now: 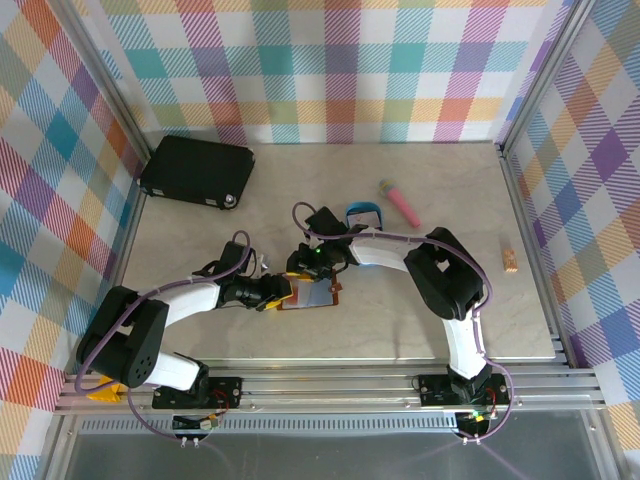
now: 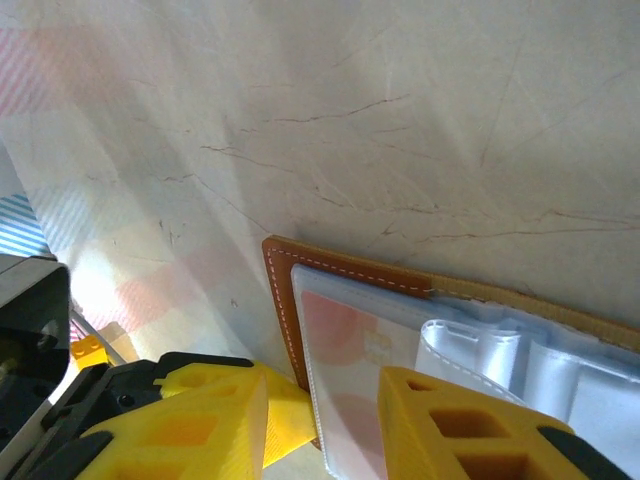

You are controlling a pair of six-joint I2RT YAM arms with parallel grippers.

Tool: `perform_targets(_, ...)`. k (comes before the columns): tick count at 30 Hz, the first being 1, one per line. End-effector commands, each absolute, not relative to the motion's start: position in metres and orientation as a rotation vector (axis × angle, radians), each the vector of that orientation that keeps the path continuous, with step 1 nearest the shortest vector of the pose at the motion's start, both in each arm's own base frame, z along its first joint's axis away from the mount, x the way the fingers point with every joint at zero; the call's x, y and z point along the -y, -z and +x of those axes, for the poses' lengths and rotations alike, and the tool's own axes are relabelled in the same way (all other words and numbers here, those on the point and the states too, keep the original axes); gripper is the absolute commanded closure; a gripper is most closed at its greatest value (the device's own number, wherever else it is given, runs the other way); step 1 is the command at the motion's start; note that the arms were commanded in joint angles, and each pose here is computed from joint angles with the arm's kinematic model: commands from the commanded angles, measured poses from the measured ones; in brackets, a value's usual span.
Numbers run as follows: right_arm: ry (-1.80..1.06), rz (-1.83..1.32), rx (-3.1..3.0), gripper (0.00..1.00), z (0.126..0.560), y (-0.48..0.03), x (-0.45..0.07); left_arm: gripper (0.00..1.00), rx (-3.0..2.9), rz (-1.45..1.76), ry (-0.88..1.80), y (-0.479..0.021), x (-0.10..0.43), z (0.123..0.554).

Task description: Put the credit cards into the card holder

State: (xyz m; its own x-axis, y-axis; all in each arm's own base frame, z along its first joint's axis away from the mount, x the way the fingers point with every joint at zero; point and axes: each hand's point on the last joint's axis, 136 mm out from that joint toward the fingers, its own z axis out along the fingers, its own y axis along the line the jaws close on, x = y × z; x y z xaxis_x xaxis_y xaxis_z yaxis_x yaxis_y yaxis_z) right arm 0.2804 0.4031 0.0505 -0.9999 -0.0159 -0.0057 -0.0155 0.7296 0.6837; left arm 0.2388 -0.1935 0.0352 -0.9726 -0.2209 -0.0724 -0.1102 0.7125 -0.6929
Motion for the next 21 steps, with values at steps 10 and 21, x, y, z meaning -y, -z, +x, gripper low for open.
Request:
perform_targets(10, 1.078, 0.027, 2.925, 0.65, 0.276, -0.033, -0.403, 0.46, -2.711, -0.198, 1.099, -0.058, 0.194, 0.245)
perform_targets(21, 1.04, 0.035, 2.938, 0.66, 0.276, -0.032, -0.405, 0.44, -2.635, -0.236, 1.231, -0.082, 0.203, 0.244)
